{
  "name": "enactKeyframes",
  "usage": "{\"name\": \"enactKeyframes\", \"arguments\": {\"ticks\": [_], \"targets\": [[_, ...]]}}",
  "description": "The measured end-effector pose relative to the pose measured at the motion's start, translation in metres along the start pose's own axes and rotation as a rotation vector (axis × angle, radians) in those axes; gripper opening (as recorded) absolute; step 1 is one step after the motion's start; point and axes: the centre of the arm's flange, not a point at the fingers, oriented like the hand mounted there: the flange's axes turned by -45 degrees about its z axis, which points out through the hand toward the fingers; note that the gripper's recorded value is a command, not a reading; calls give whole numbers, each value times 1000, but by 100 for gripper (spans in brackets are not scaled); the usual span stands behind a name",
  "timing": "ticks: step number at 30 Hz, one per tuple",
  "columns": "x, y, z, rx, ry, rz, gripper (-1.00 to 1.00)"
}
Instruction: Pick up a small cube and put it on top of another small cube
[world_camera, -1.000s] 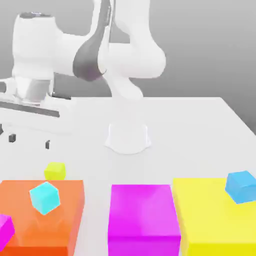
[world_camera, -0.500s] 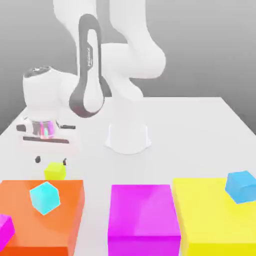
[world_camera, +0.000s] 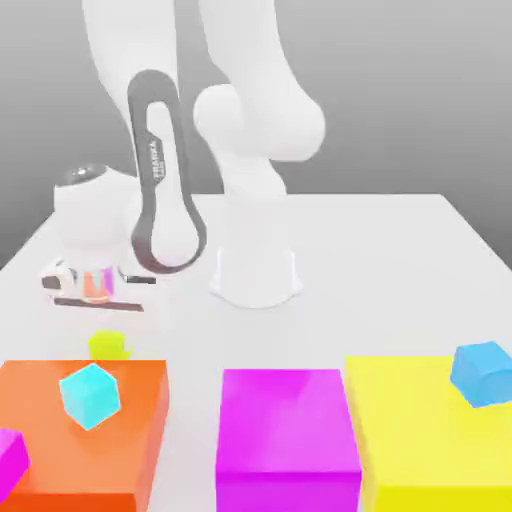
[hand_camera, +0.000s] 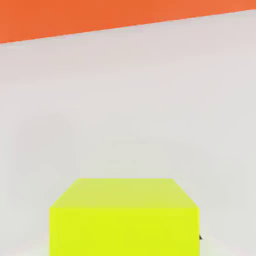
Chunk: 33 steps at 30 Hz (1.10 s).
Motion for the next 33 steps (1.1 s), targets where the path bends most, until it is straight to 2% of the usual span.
{"name": "enactKeyframes", "arguments": {"ticks": [15, 33], "targets": [[2, 0, -63, 2, 0, 5, -100], [119, -24, -131, 17, 12, 165, -100]]}}
